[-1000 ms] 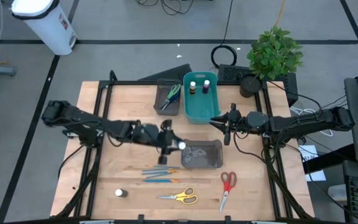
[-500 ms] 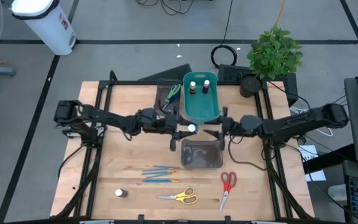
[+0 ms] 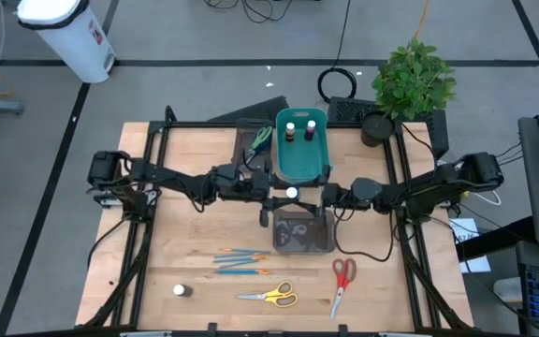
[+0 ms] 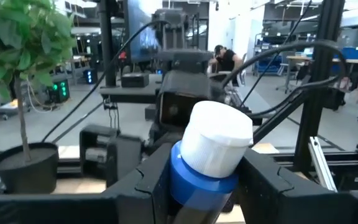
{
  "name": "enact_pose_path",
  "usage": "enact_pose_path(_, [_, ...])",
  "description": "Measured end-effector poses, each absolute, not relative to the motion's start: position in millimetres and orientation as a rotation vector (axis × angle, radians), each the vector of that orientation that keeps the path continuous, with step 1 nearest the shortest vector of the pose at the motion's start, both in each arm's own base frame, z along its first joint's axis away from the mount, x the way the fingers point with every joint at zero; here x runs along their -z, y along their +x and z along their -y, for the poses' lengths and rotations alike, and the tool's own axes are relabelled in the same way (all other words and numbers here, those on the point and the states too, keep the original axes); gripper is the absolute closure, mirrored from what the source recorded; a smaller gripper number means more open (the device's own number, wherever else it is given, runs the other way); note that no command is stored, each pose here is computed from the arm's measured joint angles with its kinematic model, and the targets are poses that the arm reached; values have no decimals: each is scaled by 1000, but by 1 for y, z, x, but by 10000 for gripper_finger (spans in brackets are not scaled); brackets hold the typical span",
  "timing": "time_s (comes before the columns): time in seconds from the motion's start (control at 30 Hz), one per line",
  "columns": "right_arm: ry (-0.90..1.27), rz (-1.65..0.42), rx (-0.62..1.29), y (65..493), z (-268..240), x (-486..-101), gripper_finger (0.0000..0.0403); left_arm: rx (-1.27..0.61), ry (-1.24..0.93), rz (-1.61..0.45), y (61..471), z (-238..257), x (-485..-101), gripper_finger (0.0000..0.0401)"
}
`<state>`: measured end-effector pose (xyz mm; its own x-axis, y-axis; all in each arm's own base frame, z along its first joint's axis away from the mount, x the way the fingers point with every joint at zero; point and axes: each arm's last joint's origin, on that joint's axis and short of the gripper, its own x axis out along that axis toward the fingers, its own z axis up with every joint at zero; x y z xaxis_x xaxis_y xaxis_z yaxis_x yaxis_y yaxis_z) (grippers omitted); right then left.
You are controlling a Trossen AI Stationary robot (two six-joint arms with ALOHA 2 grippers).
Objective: Pick & Place Paint Supplies
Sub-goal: Put the blue paint bottle into the green bin
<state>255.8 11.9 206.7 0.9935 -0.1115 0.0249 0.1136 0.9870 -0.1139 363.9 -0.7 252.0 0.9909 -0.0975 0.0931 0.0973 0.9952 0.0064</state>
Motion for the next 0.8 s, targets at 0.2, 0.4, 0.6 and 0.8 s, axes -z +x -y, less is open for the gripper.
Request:
enact_pose_path(0.2, [-115,17,112,256,-12,-206,250,64,-9,82,364,-1,-251,260])
enact_pose_path(0.4, [-116,21,79,256,-13,-207,300,61,-28,81,364,0,-251,260])
enact_pose_path(0.6, [-112,22,64,256,-13,-207,308,61,-32,84,364,0,-251,215])
enact_pose_path(0.8, [-103,37,63,256,-13,-209,311,16,48,60,346,-1,-277,115])
